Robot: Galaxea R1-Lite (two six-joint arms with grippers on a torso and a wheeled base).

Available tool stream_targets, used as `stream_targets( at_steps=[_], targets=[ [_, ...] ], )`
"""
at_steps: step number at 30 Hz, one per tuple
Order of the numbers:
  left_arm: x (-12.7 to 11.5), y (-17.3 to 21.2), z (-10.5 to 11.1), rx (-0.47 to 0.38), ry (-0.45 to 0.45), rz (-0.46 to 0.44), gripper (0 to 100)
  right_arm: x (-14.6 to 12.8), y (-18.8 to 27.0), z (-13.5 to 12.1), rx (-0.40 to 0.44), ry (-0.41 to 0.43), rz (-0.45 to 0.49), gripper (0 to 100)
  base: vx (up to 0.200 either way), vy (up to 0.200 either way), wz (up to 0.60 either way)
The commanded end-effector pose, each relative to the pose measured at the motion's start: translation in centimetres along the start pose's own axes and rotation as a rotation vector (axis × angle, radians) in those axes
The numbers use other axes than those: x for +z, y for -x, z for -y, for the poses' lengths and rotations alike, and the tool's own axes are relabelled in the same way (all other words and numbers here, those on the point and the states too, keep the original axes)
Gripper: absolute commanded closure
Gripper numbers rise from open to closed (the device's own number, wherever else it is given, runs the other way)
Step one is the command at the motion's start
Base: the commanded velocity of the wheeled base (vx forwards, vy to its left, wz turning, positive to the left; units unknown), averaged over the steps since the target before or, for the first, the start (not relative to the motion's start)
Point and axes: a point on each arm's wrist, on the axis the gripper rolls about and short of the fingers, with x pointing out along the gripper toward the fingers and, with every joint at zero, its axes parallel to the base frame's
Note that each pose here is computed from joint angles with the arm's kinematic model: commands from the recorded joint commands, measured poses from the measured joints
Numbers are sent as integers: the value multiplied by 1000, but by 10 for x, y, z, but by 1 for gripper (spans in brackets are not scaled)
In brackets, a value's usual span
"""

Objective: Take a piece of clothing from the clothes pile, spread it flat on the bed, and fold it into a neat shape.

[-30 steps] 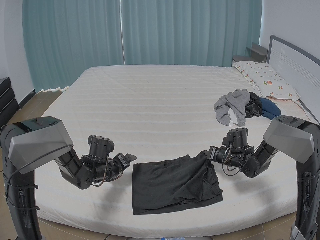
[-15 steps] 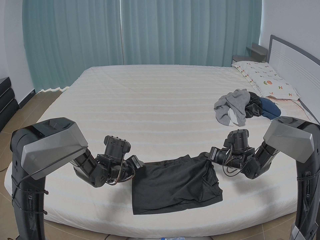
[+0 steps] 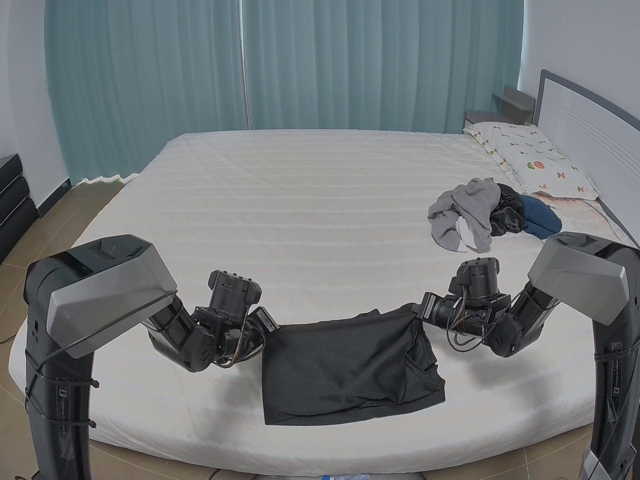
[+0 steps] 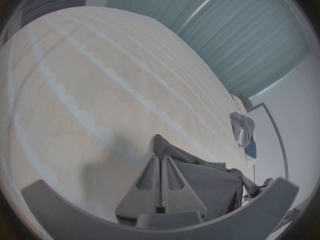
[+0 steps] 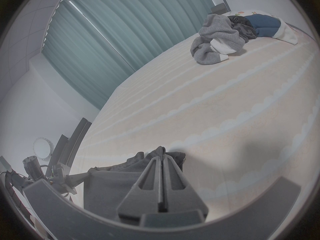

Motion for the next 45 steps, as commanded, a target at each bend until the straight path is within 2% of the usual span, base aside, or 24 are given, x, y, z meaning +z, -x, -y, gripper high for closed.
stream_targets(
  at_steps=[1, 9, 10, 14, 21, 25, 27, 29, 33, 45],
  targets=[
    [5, 3, -5, 11, 23, 8, 100, 0, -2, 3, -4, -3, -1, 100, 0, 0, 0],
    [5, 2, -5, 13, 23, 7, 100, -5, -10, 6, -10, -4, -11, 100, 0, 0, 0],
    [4, 2, -6, 13, 23, 5, 100, -7, -11, 7, -13, -4, -15, 0, 0, 0, 0],
    [5, 3, -5, 10, 23, 3, 100, -6, -5, 6, -10, -7, -20, 0, 0, 0, 0],
    [4, 3, -6, 11, 23, 1, 100, 7, 45, -7, 82, -29, -57, 0, 0, 0, 0],
    [4, 3, -6, 10, 23, 0, 100, -3, 64, -4, 85, -26, -107, 0, 0, 0, 0],
    [4, 3, -5, 8, 21, -1, 100, -22, 95, 1, 155, -19, -183, 0, 0, 0, 0],
    [4, 3, -5, 8, 21, -1, 100, -31, 105, 5, 207, 14, -188, 0, 0, 0, 0],
    [4, 3, -5, 8, 19, -2, 100, -45, 106, 9, 259, 72, -192, 0, 0, 0, 0],
    [4, 3, -6, 9, 21, -2, 100, -66, 98, 13, 259, 164, -252, 0, 0, 0, 0]
  ],
)
